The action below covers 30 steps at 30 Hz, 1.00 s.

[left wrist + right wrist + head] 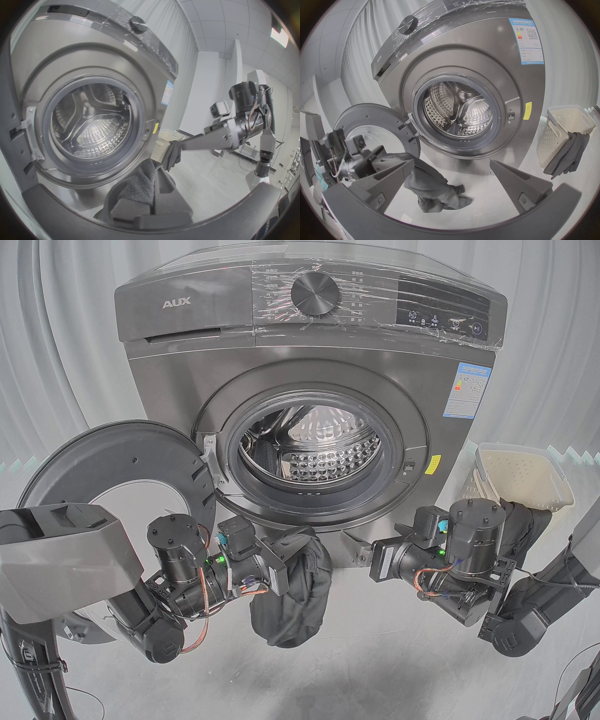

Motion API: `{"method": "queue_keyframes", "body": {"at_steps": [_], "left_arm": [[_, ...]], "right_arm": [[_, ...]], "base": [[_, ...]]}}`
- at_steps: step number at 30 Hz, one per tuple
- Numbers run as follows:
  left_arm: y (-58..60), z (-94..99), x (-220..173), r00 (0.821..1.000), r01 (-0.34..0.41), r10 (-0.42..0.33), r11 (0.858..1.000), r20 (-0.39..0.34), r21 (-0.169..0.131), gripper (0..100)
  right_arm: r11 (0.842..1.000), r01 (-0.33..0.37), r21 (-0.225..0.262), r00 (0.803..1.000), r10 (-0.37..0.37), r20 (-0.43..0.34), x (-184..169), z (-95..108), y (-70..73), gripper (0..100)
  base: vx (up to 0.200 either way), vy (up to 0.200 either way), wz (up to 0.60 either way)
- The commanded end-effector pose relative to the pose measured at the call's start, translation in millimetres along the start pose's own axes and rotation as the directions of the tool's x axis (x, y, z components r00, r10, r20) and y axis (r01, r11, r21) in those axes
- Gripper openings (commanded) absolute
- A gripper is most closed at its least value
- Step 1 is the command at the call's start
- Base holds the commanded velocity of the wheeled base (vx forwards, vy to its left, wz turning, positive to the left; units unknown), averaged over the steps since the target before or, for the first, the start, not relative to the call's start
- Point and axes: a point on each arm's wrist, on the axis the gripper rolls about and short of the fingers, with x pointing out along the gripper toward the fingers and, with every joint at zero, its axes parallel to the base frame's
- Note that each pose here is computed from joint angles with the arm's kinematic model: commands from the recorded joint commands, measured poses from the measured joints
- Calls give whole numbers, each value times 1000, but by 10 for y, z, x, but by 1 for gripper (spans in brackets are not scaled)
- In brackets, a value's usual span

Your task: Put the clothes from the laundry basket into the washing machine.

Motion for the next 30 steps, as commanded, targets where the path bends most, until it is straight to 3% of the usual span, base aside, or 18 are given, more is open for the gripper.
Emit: {"method": "queue_keyframes", "body": {"at_steps": [1,21,26,30], "left_arm": [[-103,82,37,999,29,-29,1000,26,10,0],[-9,255,64,996,6,-9,1000,92,29,0],[0,258,64,996,-7,5,1000,94,22,0],[13,291,94,994,-16,13,1000,110,26,0]], "right_arm": [[1000,4,-14,999,-4,-32,15,-100,-19,100],[998,36,-51,997,-40,-60,90,-181,-131,100],[996,19,-86,987,-32,-154,11,-407,-203,100],[996,-1,-95,983,-17,-184,-24,-514,-234,100]], "base": [[0,0,0],[0,0,0],[0,0,0],[0,0,0]]}}
